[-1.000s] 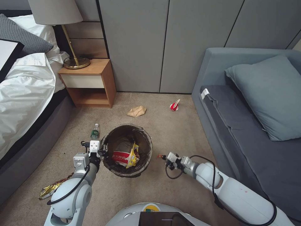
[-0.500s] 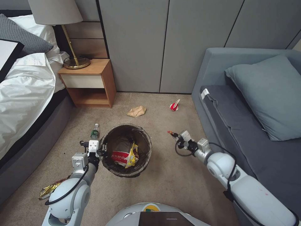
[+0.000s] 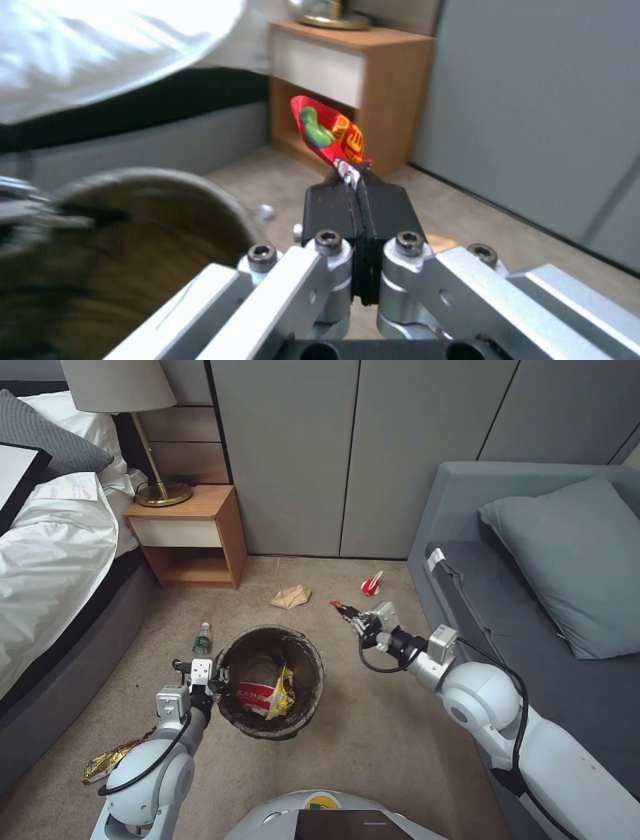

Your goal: Pick up the trash bin, then pick up the garbage from the floor and place it into the trash bin.

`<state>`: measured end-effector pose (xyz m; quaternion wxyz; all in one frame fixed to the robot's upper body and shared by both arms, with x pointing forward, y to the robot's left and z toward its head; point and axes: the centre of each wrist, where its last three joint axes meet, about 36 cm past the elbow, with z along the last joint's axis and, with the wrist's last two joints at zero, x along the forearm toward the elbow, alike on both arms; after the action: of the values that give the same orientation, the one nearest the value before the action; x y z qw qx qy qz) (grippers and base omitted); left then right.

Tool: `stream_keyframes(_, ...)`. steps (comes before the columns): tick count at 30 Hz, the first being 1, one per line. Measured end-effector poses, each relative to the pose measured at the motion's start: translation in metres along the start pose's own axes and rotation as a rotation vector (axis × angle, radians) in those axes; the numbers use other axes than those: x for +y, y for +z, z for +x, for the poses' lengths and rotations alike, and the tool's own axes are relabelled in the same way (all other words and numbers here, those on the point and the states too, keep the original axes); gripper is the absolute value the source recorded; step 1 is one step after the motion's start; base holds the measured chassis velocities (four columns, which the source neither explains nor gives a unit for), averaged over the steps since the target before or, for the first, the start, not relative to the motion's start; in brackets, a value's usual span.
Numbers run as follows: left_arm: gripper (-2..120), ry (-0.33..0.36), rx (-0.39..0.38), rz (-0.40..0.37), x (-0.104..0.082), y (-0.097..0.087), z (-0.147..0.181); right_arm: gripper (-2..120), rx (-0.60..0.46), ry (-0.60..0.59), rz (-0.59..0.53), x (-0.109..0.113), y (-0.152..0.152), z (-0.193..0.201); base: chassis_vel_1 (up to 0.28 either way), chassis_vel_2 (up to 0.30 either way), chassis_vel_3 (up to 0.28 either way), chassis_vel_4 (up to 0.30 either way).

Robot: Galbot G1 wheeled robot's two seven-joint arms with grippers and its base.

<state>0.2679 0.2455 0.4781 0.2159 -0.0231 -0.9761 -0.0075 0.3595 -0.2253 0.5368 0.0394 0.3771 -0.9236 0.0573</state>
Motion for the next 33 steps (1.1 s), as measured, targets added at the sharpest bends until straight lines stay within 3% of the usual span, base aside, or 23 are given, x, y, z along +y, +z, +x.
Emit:
stream_keyframes(11,2,0.012,0.016,-0.009,-0.001,0.002,-0.004,0,0.000,-0.163,-0.005,0.027,-0.020,-0.008,0.000,0.000,0.000,0.000)
stream_keyframes(32,2,0.021,0.014,-0.004,-0.003,0.001,-0.007,-1,0.140,-0.361,-0.005,0.060,-0.012,-0.021,0.000,0.000,0.000,0.000)
stream_keyframes(33,2,0.022,0.013,-0.003,-0.003,0.001,-0.007,4,0.146,-0.362,-0.004,0.062,-0.012,-0.023,0.000,0.000,0.000,0.000)
